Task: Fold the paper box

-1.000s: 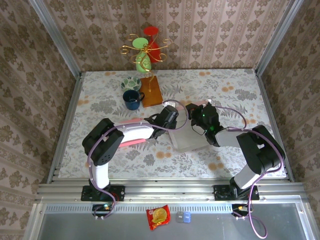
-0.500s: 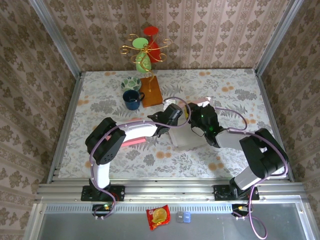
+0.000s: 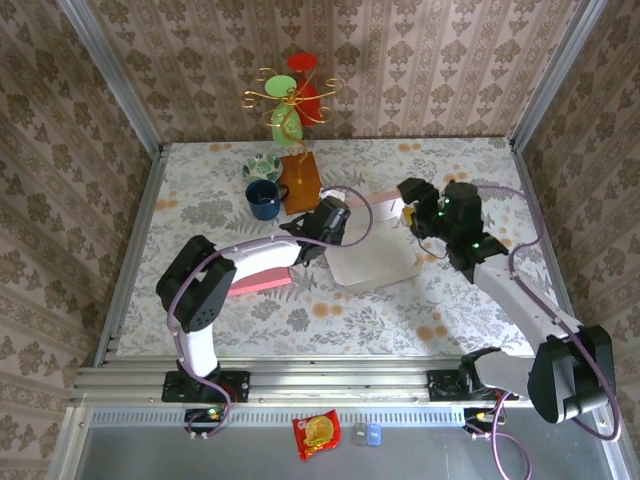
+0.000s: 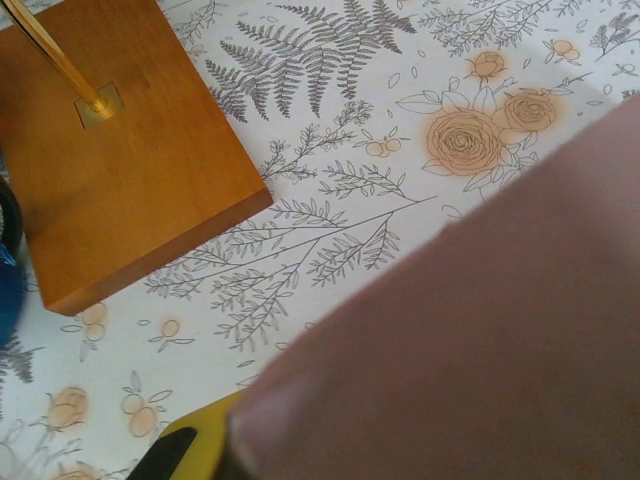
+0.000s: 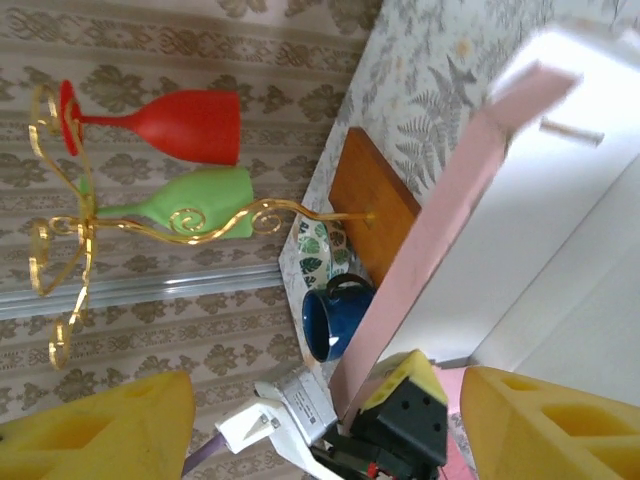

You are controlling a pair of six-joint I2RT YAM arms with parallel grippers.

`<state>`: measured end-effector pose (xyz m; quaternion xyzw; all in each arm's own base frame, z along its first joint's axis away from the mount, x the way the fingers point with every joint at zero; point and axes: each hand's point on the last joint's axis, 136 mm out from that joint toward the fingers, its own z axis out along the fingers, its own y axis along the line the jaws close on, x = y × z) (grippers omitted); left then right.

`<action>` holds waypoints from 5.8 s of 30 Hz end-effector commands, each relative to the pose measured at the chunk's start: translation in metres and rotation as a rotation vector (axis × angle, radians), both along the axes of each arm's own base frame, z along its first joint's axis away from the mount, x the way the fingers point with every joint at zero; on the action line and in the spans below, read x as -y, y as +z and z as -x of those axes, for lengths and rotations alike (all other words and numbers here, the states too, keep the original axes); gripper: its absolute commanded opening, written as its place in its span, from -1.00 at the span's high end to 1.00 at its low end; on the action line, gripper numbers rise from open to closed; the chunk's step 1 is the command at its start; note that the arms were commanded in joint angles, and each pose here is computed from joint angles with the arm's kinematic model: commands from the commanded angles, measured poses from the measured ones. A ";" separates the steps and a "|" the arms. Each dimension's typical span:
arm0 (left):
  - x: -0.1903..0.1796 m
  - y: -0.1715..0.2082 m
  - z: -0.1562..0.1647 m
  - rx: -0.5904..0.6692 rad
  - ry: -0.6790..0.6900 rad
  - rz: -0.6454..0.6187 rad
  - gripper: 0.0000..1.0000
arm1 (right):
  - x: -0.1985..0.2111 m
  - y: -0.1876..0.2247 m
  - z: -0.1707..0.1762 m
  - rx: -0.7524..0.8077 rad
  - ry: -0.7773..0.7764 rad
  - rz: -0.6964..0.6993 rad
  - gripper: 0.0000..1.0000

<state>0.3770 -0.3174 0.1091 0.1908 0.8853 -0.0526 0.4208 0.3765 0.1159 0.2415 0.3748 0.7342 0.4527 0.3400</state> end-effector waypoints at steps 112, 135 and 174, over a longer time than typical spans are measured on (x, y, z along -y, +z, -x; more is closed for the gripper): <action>0.020 0.065 0.028 -0.545 -0.598 0.632 1.00 | 0.009 0.007 0.009 -0.007 0.480 1.266 0.51; 0.038 0.061 0.028 -0.592 -0.542 0.570 1.00 | 0.054 -0.010 0.003 -0.414 0.240 1.630 1.00; 0.043 0.035 0.030 -0.612 -0.458 0.510 1.00 | 0.039 -0.031 0.010 -0.437 0.227 1.605 1.00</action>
